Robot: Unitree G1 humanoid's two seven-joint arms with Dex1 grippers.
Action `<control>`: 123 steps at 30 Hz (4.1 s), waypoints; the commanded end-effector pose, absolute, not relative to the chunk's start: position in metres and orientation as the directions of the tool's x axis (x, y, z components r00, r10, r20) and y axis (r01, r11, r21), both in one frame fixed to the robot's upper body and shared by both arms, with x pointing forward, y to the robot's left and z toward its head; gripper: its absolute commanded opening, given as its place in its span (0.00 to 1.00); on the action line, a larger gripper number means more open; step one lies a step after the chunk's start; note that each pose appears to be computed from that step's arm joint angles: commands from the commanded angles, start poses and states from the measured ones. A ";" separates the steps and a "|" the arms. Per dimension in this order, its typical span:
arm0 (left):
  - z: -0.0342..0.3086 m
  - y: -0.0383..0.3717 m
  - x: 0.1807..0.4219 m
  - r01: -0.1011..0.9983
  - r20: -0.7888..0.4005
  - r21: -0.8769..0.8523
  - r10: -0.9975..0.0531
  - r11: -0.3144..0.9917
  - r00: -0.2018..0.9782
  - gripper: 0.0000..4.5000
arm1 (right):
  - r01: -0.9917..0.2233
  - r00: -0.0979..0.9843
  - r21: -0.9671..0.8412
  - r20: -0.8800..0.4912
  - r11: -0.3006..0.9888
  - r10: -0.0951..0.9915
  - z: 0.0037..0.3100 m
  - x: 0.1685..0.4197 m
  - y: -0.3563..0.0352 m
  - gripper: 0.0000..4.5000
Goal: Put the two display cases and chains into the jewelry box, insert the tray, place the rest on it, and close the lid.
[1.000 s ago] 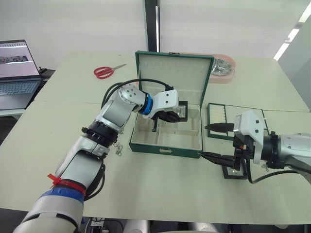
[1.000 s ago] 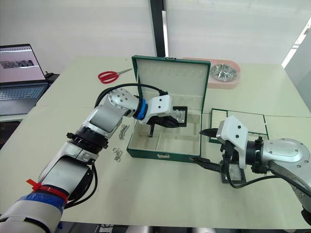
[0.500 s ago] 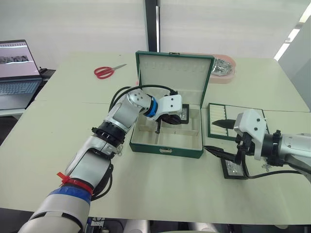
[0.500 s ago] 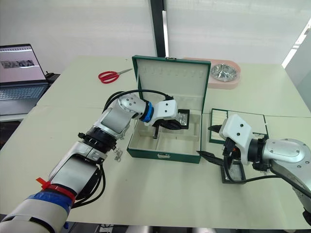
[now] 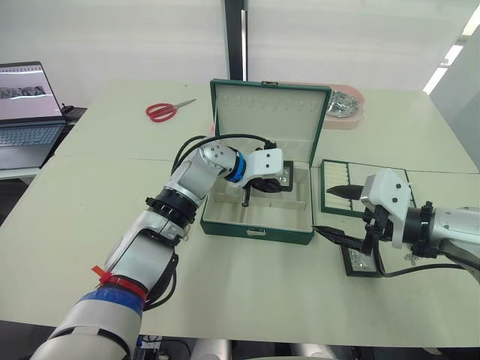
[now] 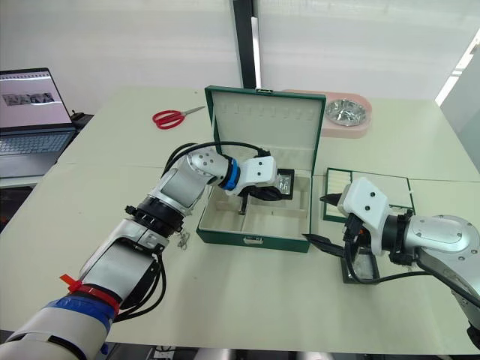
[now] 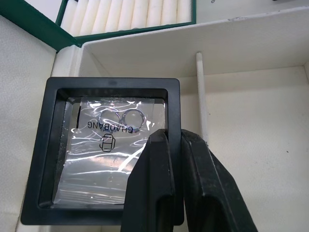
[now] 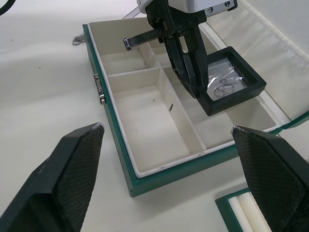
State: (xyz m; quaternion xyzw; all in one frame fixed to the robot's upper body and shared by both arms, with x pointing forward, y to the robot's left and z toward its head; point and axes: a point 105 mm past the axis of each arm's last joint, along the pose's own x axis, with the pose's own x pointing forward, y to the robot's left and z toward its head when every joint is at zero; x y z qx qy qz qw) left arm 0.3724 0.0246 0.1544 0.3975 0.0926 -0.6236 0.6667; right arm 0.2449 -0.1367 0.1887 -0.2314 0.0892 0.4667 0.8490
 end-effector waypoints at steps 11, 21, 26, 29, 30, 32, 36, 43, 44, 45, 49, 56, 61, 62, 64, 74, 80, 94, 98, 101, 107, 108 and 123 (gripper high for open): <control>0.150 0.020 0.360 0.930 -0.627 0.358 -0.760 -0.086 0.171 0.01 | -0.825 0.555 -0.345 -0.342 0.448 0.758 0.197 0.243 -0.136 1.00; 0.157 0.014 0.367 0.909 -0.598 0.411 -0.772 -0.066 0.214 0.01 | -0.826 0.554 -0.341 -0.342 0.449 0.759 0.197 0.242 -0.136 1.00; 0.150 0.016 0.368 0.916 -0.612 0.397 -0.762 -0.064 0.211 0.01 | -0.827 0.552 -0.340 -0.343 0.447 0.760 0.196 0.242 -0.136 1.00; 0.147 0.016 0.369 0.922 -0.614 0.383 -0.761 -0.055 0.210 0.01 | -0.828 0.551 -0.340 -0.344 0.446 0.761 0.196 0.241 -0.136 1.00; 0.146 0.016 0.369 0.922 -0.618 0.382 -0.758 -0.058 0.208 0.01 | -0.828 0.551 -0.340 -0.344 0.446 0.761 0.196 0.241 -0.136 1.00; 0.145 0.016 0.368 0.927 -0.625 0.369 -0.755 -0.065 0.196 0.01 | -0.828 0.551 -0.340 -0.344 0.446 0.760 0.196 0.241 -0.136 1.00; 0.157 0.013 0.366 0.925 -0.609 0.373 -0.771 -0.072 0.186 0.20 | -0.826 0.554 -0.343 -0.344 0.448 0.758 0.197 0.241 -0.137 1.00; 0.188 0.016 0.361 0.914 -0.566 0.400 -0.803 -0.069 0.187 0.66 | -0.821 0.562 -0.346 -0.345 0.455 0.752 0.197 0.243 -0.140 1.00; 0.191 0.016 0.360 0.913 -0.560 0.403 -0.807 -0.067 0.188 0.73 | -0.820 0.563 -0.346 -0.345 0.456 0.751 0.197 0.243 -0.140 1.00; 0.194 0.015 0.359 0.913 -0.554 0.403 -0.812 -0.069 0.184 0.79 | -0.820 0.563 -0.346 -0.345 0.456 0.751 0.197 0.243 -0.140 1.00; 0.206 0.016 0.351 0.915 -0.518 0.398 -0.838 -0.063 0.168 1.00 | -0.820 0.563 -0.350 -0.346 0.454 0.750 0.196 0.245 -0.141 1.00; 0.221 0.043 0.322 0.946 -0.420 0.319 -0.904 -0.059 0.085 1.00 | -0.796 0.597 -0.381 -0.360 0.471 0.717 0.193 0.249 -0.150 1.00; 0.231 0.082 0.312 0.953 -0.326 0.300 -0.935 0.039 0.141 1.00 | -0.780 0.614 -0.409 -0.355 0.474 0.705 0.196 0.251 -0.157 1.00; 0.233 0.093 0.313 0.954 -0.305 0.291 -0.937 0.076 0.168 1.00 | -0.776 0.618 -0.412 -0.350 0.477 0.704 0.198 0.251 -0.159 1.00; 0.238 0.120 0.317 0.940 -0.252 0.283 -0.931 0.189 0.263 1.00 | -0.768 0.629 -0.411 -0.338 0.491 0.700 0.204 0.250 -0.166 1.00; 0.211 0.264 0.322 0.706 -0.248 0.282 -0.661 0.650 0.708 1.00 | -0.673 0.740 -0.420 -0.403 0.609 0.539 0.213 0.235 -0.242 1.00; 0.170 0.340 0.297 0.532 -0.294 0.186 -0.470 0.826 0.832 1.00 | -0.636 0.741 -0.375 -0.541 0.674 0.398 0.198 0.198 -0.298 1.00; 0.114 0.386 0.243 0.376 -0.391 0.093 -0.313 0.922 0.865 1.00 | -0.623 0.664 -0.276 -0.681 0.731 0.309 0.160 0.151 -0.339 1.00; 0.115 0.383 0.243 0.385 -0.391 0.094 -0.321 0.918 0.862 1.00 | -0.629 0.667 -0.284 -0.675 0.724 0.314 0.160 0.157 -0.338 1.00; 0.116 0.379 0.243 0.392 -0.389 0.091 -0.329 0.915 0.860 1.00 | -0.632 0.672 -0.292 -0.667 0.718 0.321 0.161 0.161 -0.335 1.00; 0.117 0.368 0.242 0.414 -0.384 0.083 -0.355 0.906 0.852 1.00 | -0.652 0.665 -0.302 -0.668 0.695 0.333 0.163 0.165 -0.331 1.00; 0.116 0.366 0.242 0.419 -0.386 0.082 -0.359 0.904 0.850 1.00 | -0.658 0.663 -0.307 -0.668 0.687 0.337 0.164 0.166 -0.330 1.00; 0.104 0.317 0.210 0.424 -0.362 -0.024 -0.403 0.905 0.841 1.00 | -0.869 0.494 -0.275 -0.513 0.411 0.702 0.206 0.207 -0.221 1.00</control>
